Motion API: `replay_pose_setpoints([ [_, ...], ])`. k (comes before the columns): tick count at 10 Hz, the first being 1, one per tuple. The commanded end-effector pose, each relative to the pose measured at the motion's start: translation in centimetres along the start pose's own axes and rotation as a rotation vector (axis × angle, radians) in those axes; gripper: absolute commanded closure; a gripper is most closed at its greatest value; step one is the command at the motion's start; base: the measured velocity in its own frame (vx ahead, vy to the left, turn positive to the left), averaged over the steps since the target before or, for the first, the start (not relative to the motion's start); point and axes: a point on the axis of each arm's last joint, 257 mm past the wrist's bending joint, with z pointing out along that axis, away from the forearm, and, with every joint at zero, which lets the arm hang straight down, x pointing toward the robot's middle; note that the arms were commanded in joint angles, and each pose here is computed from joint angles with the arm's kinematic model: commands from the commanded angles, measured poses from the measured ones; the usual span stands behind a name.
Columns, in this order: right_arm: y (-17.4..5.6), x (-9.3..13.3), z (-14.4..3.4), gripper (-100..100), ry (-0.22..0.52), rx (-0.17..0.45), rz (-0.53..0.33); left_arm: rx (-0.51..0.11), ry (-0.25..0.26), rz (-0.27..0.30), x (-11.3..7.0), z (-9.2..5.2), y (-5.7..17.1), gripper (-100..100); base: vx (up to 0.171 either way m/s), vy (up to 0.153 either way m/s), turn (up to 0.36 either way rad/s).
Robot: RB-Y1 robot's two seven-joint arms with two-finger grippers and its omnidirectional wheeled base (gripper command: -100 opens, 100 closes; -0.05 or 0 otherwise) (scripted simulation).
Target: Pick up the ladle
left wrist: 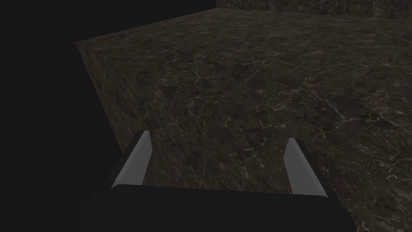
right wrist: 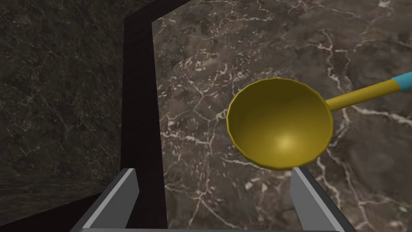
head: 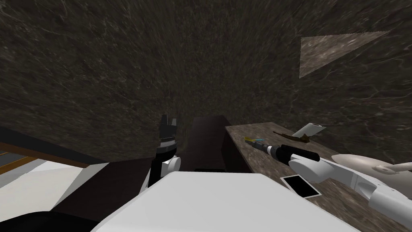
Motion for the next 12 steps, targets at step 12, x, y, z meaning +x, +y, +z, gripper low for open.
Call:
replay_pose_setpoints([
  [12, 7.2, -1.7, -1.8, -100, -0.156, -0.212, 0.359, 0.000, 0.000, 0.000, 0.0, 0.0, 0.0, 0, -0.008, -0.019, 0.090],
])
